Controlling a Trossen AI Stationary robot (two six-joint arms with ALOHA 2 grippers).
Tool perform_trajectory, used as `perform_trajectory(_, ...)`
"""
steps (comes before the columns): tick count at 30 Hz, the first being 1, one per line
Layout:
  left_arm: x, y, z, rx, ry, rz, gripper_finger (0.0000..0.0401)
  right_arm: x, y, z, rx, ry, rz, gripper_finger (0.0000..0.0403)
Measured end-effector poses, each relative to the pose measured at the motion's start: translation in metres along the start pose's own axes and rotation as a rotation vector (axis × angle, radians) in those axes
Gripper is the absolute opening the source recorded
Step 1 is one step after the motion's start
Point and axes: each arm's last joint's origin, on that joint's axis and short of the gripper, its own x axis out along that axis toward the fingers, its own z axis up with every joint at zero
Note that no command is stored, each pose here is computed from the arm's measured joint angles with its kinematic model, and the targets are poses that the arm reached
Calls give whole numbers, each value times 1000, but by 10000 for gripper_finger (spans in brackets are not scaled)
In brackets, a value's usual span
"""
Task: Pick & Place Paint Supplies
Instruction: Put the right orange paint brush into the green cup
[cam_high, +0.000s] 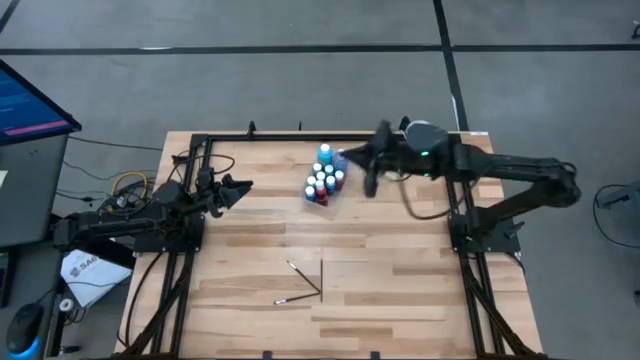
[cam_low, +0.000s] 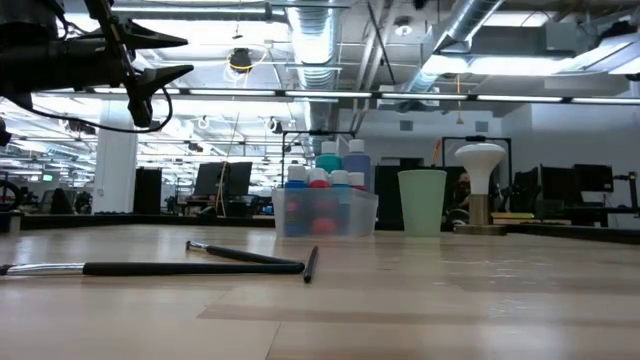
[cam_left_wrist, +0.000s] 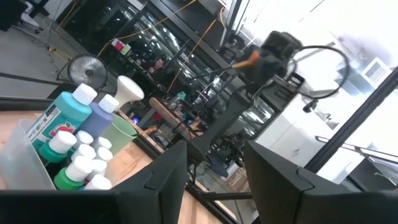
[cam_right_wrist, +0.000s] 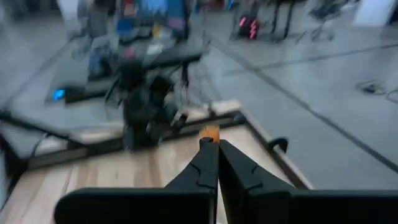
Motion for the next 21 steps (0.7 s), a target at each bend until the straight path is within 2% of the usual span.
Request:
perform_trajectory(5,0,0,1,1,-14,6,154,-21,-32,-25,75,-133,-82,0)
perform_trajectory(10,0,0,1,0,-34,22,154,-25,-52,-56,134,-226,-149,0)
perform_trajectory(21,0,-1,2,0,-41,14,154,-16,-64,-123,238,-197,-209,0)
